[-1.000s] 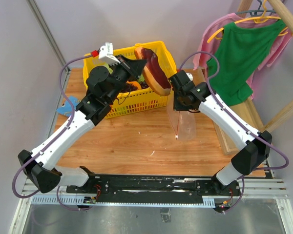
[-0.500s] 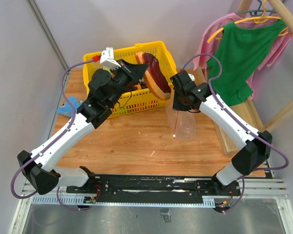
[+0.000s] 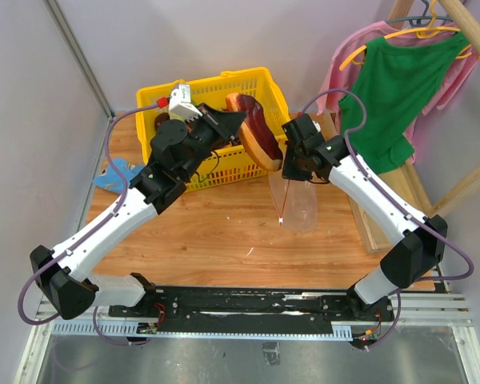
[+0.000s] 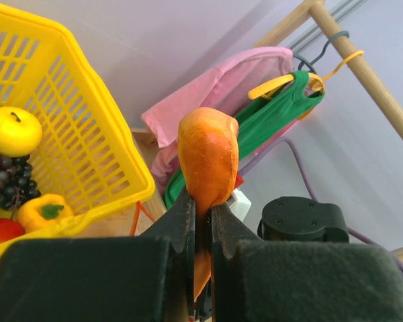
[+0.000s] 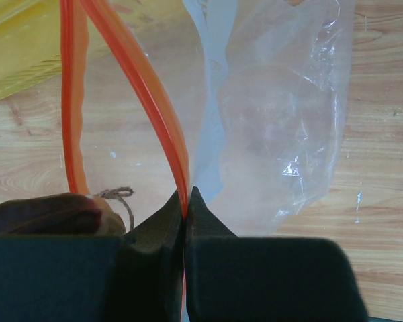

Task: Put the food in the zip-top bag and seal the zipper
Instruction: Place the fake food in the zipper food storage bag.

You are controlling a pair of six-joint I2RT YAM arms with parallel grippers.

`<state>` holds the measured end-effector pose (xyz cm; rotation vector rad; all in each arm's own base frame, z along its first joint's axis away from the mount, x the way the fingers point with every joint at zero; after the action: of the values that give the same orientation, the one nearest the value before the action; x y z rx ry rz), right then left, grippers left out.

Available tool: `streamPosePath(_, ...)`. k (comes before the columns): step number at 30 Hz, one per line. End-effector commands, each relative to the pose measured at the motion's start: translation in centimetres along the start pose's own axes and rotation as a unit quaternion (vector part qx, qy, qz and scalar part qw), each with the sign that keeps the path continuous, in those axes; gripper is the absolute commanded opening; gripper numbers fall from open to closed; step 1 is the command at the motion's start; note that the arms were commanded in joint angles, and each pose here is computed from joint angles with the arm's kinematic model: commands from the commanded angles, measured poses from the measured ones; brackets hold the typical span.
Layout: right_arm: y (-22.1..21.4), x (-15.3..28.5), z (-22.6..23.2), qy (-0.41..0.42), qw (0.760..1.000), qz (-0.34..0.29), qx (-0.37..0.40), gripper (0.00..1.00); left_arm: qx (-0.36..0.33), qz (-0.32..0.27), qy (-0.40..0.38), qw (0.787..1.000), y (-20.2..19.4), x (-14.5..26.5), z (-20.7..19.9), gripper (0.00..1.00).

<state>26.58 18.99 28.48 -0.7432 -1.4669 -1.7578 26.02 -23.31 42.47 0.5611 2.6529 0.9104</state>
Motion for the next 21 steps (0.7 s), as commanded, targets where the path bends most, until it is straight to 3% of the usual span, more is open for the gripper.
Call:
streamPosePath(1,0.5,0.8,-0.3,0.019,0.999,-0.017,-0.022,0.01,0.01,-0.017,-0.003,1.0,-0.2,0.1,-0.5,0.0)
streamPosePath(21,0.8,1.7,-0.3,0.064,0.996,-0.054,-0.035,0.01,-0.026,0.036,0.056,0.997,-5.8,-0.9,1.1,0.0)
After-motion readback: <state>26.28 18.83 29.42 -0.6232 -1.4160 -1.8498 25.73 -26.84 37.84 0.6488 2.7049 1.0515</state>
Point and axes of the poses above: each gripper's point midway between its finger pads, its own x axis back along the fingers, its own z axis along the line the jaws close on, y = z × x, the point moved 9 cm from there along x, back along the fingers, and after that the axes turned 4 degrees about x, right-handed, at the moved point
